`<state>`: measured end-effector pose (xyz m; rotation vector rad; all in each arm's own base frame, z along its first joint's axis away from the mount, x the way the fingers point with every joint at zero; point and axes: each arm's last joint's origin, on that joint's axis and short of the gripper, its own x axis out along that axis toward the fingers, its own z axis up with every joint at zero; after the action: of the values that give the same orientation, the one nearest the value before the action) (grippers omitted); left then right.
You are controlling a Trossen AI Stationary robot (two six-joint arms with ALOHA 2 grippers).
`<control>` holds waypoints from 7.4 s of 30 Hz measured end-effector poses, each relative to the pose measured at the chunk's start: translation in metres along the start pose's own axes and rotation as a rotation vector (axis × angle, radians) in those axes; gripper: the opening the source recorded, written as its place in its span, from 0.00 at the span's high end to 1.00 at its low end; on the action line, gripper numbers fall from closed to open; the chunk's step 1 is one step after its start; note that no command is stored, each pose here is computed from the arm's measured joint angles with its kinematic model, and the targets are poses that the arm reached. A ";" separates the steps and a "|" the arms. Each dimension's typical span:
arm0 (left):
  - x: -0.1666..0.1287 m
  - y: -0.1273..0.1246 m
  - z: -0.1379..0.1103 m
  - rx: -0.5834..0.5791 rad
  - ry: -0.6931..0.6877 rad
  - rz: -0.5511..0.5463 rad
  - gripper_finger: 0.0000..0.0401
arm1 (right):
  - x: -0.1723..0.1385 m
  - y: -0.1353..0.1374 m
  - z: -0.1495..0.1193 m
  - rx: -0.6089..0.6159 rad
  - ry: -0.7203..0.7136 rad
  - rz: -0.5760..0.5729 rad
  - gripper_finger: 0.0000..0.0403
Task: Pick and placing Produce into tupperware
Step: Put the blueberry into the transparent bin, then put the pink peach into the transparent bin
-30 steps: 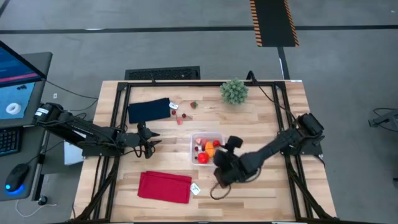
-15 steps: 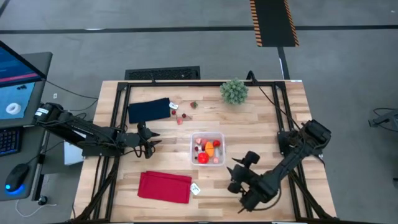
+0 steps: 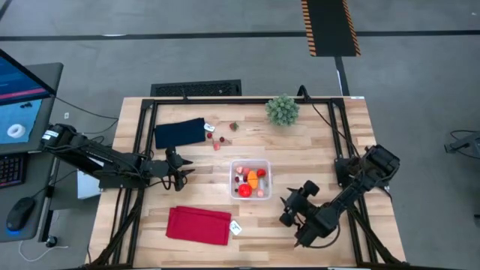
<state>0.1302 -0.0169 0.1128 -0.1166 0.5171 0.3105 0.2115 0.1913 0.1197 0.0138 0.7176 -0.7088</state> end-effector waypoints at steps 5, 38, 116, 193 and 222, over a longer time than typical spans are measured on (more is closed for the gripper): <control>0.000 0.000 0.000 0.000 0.000 0.000 0.64 | 0.015 -0.003 -0.013 -0.018 0.033 0.046 0.42; 0.000 0.000 0.000 0.001 0.001 0.000 0.64 | 0.026 -0.039 0.030 -0.263 -0.184 0.676 0.42; 0.000 0.000 0.000 0.001 0.001 0.000 0.64 | 0.131 -0.100 -0.007 -0.101 -0.171 0.831 0.42; 0.000 0.000 0.000 0.000 0.000 0.000 0.64 | 0.087 -0.121 0.060 -0.088 -0.313 0.703 0.79; 0.000 0.000 0.000 0.000 0.000 0.000 0.64 | 0.099 -0.086 0.110 -0.176 -0.040 0.588 0.50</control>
<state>0.1302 -0.0169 0.1127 -0.1166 0.5175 0.3102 0.2781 0.0399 0.1625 0.0475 0.6898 -0.0824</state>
